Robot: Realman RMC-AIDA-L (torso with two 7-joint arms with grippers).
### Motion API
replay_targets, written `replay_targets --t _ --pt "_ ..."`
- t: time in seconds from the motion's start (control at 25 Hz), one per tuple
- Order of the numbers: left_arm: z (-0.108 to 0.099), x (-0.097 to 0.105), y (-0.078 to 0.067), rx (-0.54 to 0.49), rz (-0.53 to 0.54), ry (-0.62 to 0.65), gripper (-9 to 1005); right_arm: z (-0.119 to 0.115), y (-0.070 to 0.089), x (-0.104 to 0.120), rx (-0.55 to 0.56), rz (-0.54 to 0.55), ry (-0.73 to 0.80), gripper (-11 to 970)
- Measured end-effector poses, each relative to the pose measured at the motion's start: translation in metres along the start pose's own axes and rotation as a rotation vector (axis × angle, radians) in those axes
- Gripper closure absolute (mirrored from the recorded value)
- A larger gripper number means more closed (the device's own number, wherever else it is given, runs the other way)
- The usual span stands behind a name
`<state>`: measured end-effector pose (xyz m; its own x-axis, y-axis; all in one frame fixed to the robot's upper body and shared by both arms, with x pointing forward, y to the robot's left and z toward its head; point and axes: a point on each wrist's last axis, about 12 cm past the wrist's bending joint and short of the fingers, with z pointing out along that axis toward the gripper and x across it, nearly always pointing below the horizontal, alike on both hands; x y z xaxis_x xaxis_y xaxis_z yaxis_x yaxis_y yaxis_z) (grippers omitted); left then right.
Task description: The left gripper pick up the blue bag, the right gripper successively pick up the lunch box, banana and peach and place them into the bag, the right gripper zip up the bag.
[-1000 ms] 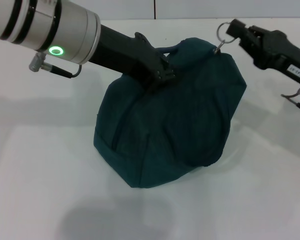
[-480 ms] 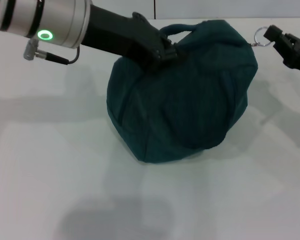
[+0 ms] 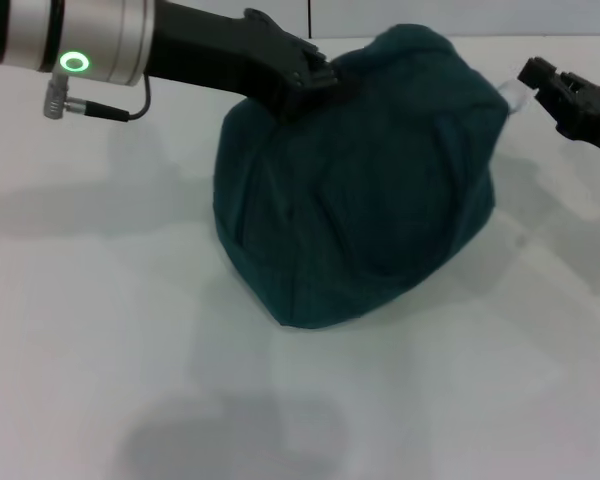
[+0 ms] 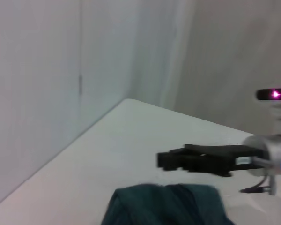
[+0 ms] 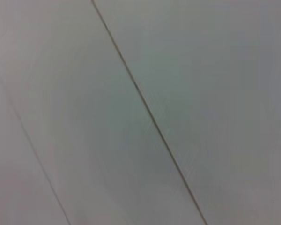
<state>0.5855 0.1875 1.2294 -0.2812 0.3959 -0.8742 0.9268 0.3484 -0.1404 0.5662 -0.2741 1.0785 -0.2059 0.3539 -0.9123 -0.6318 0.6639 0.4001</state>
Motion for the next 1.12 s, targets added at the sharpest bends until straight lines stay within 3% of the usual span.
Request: replay_targets --t 0.32,0.52,0.68,0.84,0.96,1.04,1.12 --pt "0.000 0.012 0.014 -0.043 -0.073 -0.039 932 -0.012 -0.001 -0.003 -0.001 -0.020 -0.038 835" --pt "0.000 0.019 0.019 -0.073 -0.096 -0.059 928 -0.015 -0.004 -0.006 0.004 -0.026 -0.040 619" --pt "-0.012 0.026 0.016 -0.065 -0.066 -0.138 781 -0.019 -0.004 -0.011 -0.022 -0.040 -0.049 431" --pt "-0.033 0.047 0.003 -0.015 0.010 -0.245 611 -0.030 0.002 -0.034 -0.220 -0.142 0.000 288" --pt "-0.051 0.071 -0.007 -0.003 0.025 -0.275 465 -0.041 0.013 -0.044 -0.387 -0.217 0.065 192" --pt "-0.062 0.091 -0.015 -0.004 0.042 -0.280 258 -0.050 0.021 -0.047 -0.472 -0.265 0.101 113" --pt "-0.068 0.117 -0.023 -0.022 0.049 -0.271 237 -0.057 0.028 -0.044 -0.526 -0.301 0.138 73"
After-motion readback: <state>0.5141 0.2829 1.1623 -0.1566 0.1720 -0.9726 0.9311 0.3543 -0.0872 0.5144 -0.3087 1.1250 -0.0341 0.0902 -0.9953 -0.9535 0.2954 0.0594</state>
